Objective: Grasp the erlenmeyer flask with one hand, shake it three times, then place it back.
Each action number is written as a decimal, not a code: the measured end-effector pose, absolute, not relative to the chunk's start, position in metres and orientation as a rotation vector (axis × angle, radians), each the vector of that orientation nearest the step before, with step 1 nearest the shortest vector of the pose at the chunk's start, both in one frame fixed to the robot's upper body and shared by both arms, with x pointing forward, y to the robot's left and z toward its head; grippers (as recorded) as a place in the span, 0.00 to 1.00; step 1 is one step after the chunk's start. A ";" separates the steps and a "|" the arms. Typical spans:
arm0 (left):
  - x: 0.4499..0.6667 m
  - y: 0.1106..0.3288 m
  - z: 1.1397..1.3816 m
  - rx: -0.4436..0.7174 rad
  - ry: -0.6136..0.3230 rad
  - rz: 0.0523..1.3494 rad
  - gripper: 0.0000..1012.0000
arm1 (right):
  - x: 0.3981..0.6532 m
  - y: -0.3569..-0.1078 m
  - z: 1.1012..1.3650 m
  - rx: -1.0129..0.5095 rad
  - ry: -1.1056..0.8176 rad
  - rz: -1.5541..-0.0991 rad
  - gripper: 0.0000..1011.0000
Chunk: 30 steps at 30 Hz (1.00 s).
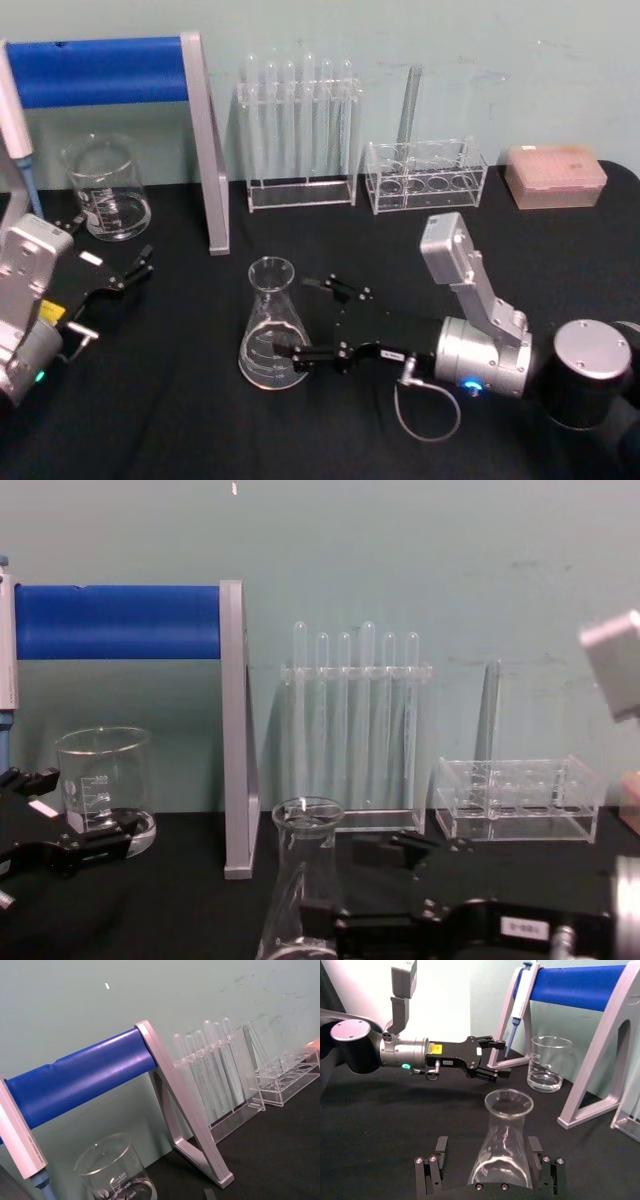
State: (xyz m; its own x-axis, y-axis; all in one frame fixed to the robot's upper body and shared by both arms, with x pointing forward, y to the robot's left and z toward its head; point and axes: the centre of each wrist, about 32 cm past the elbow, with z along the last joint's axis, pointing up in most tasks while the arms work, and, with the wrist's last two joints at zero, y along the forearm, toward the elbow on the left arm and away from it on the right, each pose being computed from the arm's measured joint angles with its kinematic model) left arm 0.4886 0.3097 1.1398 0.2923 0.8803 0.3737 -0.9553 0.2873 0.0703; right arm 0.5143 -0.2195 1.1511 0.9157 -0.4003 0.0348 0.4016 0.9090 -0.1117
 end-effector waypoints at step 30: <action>0.489 0.310 1.140 0.305 -0.285 1.248 0.99 | 0.539 -0.185 1.151 -0.090 -0.018 -0.447 0.99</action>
